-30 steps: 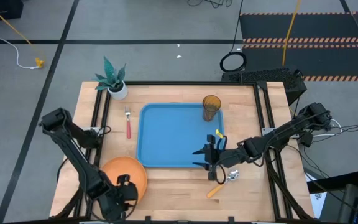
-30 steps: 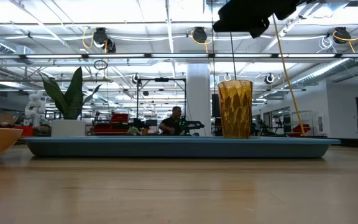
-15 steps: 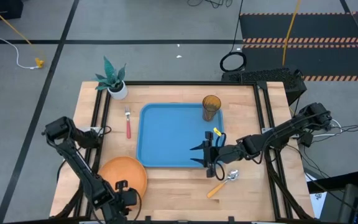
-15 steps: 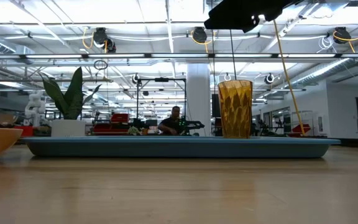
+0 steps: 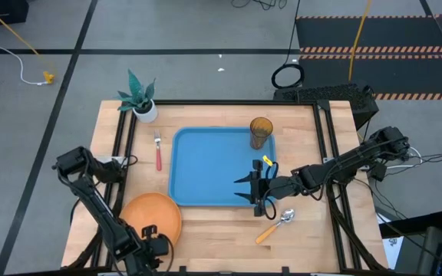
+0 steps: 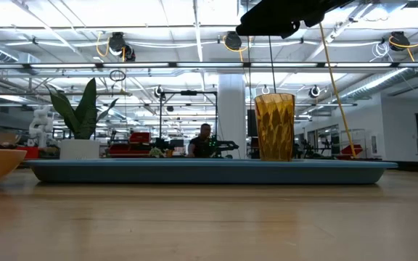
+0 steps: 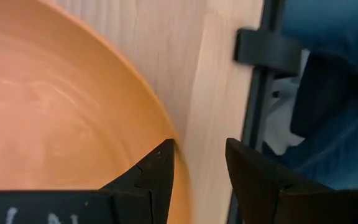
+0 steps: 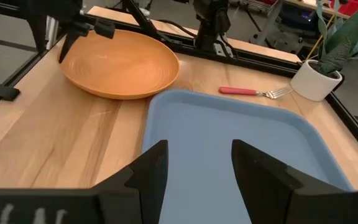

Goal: Pick and place plate/cup/fork/spoon on tray
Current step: Put the orange plate on the blue tray to the bottom left of the brown cup

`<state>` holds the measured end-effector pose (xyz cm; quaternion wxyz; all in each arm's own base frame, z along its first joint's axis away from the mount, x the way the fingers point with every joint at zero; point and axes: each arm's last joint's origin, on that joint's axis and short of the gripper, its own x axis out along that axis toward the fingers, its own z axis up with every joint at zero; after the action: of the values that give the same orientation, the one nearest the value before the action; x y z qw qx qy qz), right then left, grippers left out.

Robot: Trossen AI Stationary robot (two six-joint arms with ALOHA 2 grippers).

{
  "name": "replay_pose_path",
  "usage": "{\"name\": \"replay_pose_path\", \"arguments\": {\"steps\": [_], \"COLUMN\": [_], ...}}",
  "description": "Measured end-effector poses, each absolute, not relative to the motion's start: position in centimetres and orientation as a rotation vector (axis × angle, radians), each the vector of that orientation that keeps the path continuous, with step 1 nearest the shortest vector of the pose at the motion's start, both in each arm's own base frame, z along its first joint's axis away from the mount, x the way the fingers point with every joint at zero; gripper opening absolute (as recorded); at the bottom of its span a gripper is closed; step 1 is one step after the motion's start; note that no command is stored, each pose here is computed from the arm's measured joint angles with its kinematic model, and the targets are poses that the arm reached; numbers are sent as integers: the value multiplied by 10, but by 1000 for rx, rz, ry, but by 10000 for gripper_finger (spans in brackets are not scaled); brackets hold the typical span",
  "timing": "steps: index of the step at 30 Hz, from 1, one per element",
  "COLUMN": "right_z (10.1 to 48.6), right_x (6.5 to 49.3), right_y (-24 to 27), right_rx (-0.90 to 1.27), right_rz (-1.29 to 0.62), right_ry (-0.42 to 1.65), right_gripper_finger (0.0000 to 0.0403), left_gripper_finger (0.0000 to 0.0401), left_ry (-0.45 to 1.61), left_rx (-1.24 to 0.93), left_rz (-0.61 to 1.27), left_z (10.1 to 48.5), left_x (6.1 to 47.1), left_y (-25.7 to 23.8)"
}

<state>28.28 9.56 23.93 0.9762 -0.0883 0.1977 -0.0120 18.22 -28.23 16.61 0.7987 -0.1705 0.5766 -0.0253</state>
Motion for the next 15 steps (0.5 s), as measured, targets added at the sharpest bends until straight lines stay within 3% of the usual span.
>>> {"name": "replay_pose_path", "arguments": {"steps": [10, 15], "right_z": [239, 239], "right_x": [283, 283], "right_y": [96, 96], "right_rx": [-181, -181], "right_rz": [-23, -23], "right_ry": [398, 398], "right_gripper_finger": [169, 169], "left_gripper_finger": [142, 89], "left_ry": [1251, 1264], "left_rx": [-314, -284], "left_rz": [-43, -3], "left_z": [154, 153], "left_x": [183, 181], "left_y": [-284, -280]}}
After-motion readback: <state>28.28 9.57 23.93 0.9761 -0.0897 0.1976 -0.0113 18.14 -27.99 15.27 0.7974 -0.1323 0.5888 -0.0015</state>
